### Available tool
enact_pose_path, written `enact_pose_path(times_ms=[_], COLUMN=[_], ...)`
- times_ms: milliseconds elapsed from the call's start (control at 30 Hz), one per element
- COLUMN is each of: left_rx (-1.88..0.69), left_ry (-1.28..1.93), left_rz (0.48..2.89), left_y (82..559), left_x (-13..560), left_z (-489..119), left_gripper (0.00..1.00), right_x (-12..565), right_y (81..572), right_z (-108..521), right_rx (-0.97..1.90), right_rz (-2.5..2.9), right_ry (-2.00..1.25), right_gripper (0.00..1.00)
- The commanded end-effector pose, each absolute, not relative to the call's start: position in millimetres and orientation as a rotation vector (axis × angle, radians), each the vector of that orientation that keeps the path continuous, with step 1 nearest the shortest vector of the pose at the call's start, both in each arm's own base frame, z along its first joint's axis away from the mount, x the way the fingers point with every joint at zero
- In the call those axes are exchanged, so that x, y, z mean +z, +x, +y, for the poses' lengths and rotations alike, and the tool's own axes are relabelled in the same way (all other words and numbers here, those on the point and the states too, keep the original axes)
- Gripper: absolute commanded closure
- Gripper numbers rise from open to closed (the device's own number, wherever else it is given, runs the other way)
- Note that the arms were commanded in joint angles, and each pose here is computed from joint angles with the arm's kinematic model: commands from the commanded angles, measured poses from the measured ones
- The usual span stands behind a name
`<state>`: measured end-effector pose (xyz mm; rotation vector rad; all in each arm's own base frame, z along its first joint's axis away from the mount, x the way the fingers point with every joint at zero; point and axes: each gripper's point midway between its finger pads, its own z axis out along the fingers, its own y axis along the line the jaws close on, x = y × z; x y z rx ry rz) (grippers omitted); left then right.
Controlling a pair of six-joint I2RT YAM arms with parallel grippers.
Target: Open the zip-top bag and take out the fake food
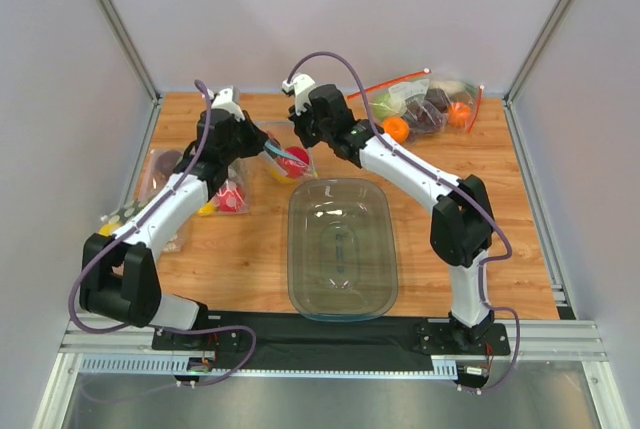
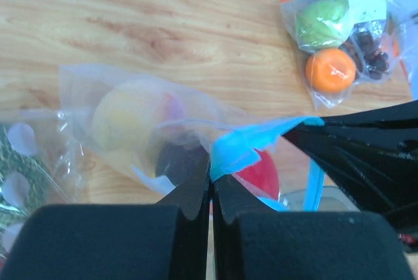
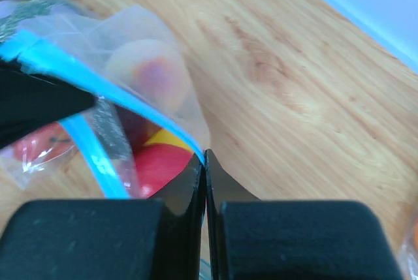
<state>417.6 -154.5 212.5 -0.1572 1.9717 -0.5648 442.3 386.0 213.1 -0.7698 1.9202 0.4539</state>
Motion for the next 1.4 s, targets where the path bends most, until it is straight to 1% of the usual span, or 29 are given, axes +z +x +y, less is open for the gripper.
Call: enact_pose_path(times_ms=[0, 167, 400, 567, 633, 667, 767, 800, 900, 1000, 1133, 1300, 1367], left_rx=[-0.606, -0.599, -0.652, -0.716, -0.740, -0.746, -0.758, -0.760, -0.764, -0.757, -0.759, -0.767, -0.767], left_ry=[-0.041, 0.122, 0.280, 0.321, 0.318, 0.316, 0.309, 0.306, 0.304, 0.299, 0.305, 0.307, 0.308], left_rz=[1.953, 2.097, 2.207, 2.238, 2.239, 2.232, 2.230, 2.228, 2.212, 2.190, 2.178, 2.186, 2.182], left_y=[427.2, 419.2, 400.0, 402.9, 407.7, 410.6, 415.2, 415.6, 415.0, 413.9, 410.2, 407.9, 407.4], left_x=[244.8, 227.2, 212.2, 205.1, 201.7, 201.4, 198.4, 198.5, 203.5, 210.9, 216.5, 215.4, 216.5], left_z=[-154.5, -159.7, -169.3, -179.5, -183.7, -185.0, -187.5, -187.7, -188.0, -186.7, -186.3, -187.0, -186.9], left_gripper=[1.00, 1.00, 1.00, 1.00, 1.00, 1.00, 1.00, 1.00, 1.00, 1.00, 1.00, 1.00, 1.00], right_x=[236.9, 212.6, 170.8, 156.0, 157.5, 162.5, 178.8, 187.0, 215.1, 213.6, 219.9, 228.3, 225.7], right_y=[465.4, 472.3, 477.9, 482.6, 481.3, 477.1, 470.5, 461.5, 444.1, 423.1, 396.7, 386.2, 389.5], right_z=[362.1, 352.7, 351.9, 349.5, 348.2, 348.0, 347.1, 343.3, 346.6, 349.8, 355.8, 379.0, 389.9], right_rx=[0.371, 0.352, 0.341, 0.359, 0.368, 0.382, 0.413, 0.419, 0.508, 0.564, 0.618, 0.778, 0.824], right_rz=[1.906, 1.977, 2.066, 2.110, 2.111, 2.102, 2.057, 2.040, 1.965, 1.970, 1.953, 1.957, 1.974], right_ry=[-0.665, -0.618, -0.572, -0.526, -0.522, -0.537, -0.560, -0.570, -0.602, -0.629, -0.646, -0.624, -0.606], right_gripper=[1.00, 1.00, 1.00, 1.00, 0.95, 0.85, 0.62, 0.50, 0.36, 0.33, 0.31, 0.30, 0.31])
